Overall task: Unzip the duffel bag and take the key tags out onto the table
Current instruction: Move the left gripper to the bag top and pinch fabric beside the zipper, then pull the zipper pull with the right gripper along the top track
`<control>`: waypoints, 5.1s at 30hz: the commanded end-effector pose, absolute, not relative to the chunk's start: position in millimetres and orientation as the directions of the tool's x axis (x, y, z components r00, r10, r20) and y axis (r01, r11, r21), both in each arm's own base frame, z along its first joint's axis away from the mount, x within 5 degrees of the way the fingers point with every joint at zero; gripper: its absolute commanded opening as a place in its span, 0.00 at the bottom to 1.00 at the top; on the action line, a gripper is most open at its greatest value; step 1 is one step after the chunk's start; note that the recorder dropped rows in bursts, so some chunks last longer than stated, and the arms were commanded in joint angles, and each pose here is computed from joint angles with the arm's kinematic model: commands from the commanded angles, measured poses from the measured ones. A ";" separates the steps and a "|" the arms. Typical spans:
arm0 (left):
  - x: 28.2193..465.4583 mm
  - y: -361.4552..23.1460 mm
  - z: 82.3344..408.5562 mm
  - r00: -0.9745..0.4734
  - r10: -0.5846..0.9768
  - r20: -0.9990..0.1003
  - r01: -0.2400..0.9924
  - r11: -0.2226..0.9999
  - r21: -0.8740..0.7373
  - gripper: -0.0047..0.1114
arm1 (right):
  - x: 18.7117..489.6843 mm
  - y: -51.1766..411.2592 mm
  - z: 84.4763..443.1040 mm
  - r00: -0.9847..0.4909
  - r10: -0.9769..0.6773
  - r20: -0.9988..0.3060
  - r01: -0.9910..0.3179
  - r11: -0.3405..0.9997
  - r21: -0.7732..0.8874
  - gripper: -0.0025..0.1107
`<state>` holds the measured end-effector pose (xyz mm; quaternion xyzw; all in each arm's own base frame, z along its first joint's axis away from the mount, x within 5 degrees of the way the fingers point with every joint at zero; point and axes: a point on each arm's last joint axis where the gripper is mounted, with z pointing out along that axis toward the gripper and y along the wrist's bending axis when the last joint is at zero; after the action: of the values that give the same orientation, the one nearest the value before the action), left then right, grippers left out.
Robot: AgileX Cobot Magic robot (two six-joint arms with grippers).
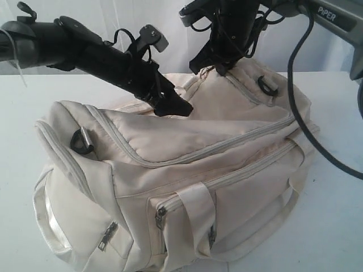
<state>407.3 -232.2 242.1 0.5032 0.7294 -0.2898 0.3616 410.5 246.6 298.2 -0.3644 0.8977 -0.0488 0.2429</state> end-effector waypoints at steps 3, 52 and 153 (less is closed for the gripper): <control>411.5 -240.3 221.5 -0.280 0.525 -0.804 0.933 0.346 -0.100 0.85 | 406.5 237.0 323.5 -0.615 -0.639 -0.462 -0.585 0.762 -0.277 0.02; 399.3 -237.5 228.8 -0.285 0.579 -0.764 0.949 0.281 -0.141 0.04 | 424.0 268.6 287.6 -0.422 -0.732 -0.534 -0.741 0.619 -0.263 0.52; 406.9 -235.3 228.2 -0.418 0.519 -0.746 0.883 0.427 -0.197 0.04 | 379.0 219.0 367.0 -0.606 -0.625 -0.492 -0.548 0.777 -0.311 0.02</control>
<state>408.4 -236.4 232.9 0.4414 0.7824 -0.3022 0.3188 383.0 232.1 355.8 -0.3375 0.8934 -0.0454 0.2931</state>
